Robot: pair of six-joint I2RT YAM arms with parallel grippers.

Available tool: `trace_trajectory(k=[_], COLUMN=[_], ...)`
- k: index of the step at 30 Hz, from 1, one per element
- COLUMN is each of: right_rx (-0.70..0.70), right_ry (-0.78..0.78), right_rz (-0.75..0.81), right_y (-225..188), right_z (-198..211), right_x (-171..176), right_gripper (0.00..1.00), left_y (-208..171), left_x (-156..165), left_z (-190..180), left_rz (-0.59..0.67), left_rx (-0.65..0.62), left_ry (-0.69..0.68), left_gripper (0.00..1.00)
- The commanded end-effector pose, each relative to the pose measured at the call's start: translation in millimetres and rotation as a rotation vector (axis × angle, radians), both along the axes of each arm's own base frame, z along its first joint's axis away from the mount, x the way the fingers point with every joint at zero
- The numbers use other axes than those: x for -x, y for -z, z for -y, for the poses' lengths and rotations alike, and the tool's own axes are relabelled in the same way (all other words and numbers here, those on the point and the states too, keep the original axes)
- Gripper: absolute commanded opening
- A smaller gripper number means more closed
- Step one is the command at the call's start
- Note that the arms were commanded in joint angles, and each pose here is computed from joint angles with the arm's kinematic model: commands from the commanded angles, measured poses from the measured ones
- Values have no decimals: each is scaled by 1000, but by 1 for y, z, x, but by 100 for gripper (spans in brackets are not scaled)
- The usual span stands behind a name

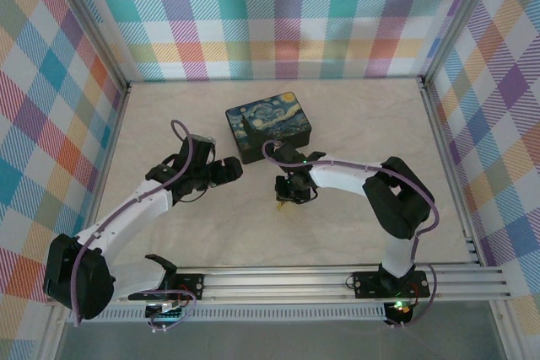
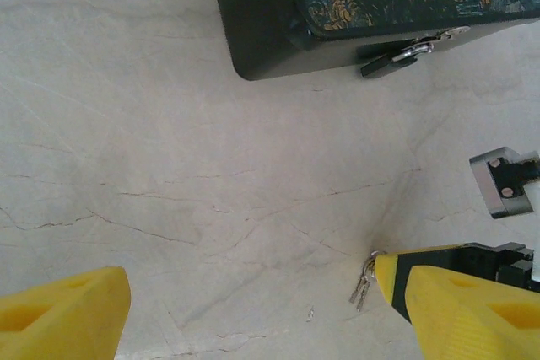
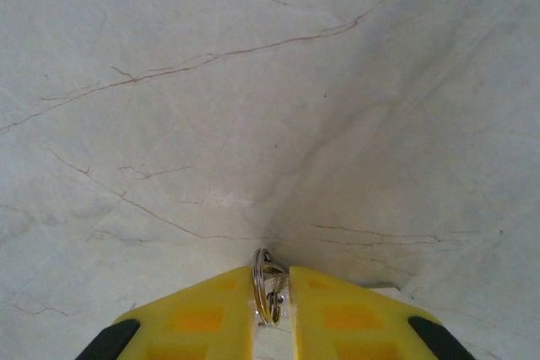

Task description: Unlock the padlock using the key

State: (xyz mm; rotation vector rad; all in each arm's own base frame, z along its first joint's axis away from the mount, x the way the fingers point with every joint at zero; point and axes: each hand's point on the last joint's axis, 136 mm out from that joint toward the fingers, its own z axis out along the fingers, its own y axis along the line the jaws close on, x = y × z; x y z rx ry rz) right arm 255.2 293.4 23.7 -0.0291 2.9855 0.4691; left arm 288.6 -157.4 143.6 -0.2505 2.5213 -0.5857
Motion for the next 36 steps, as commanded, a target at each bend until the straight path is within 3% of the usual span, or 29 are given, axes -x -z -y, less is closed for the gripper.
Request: trace_trajectory(k=[1, 7, 16, 22, 28, 36], right_rx=[48, -11, -200, -309, -425, -549], right_ry=[-16, -47, -81, -131, -187, -260], right_rz=[-13, -2, 11, 35, 66, 113], right_y=[7, -6, -41, -67, -94, -117], right_z=[5, -1, -7, -16, -32, -60], right_x=[3, 6, 6, 11, 12, 17], right_gripper=[16, 7, 5, 6, 7, 8], left_y=[-2, 7, 33, 43, 48, 19], left_x=[7, 16, 24, 23, 12, 3], left_z=[-1, 11, 55, 61, 68, 66], left_rz=[10, -9, -87, -124, -194, -263], left_rx=[-10, 31, 341, 355, 487, 618], left_ry=[16, 61, 88, 95, -49, -247], left_gripper=[85, 85, 79, 73, 72, 74])
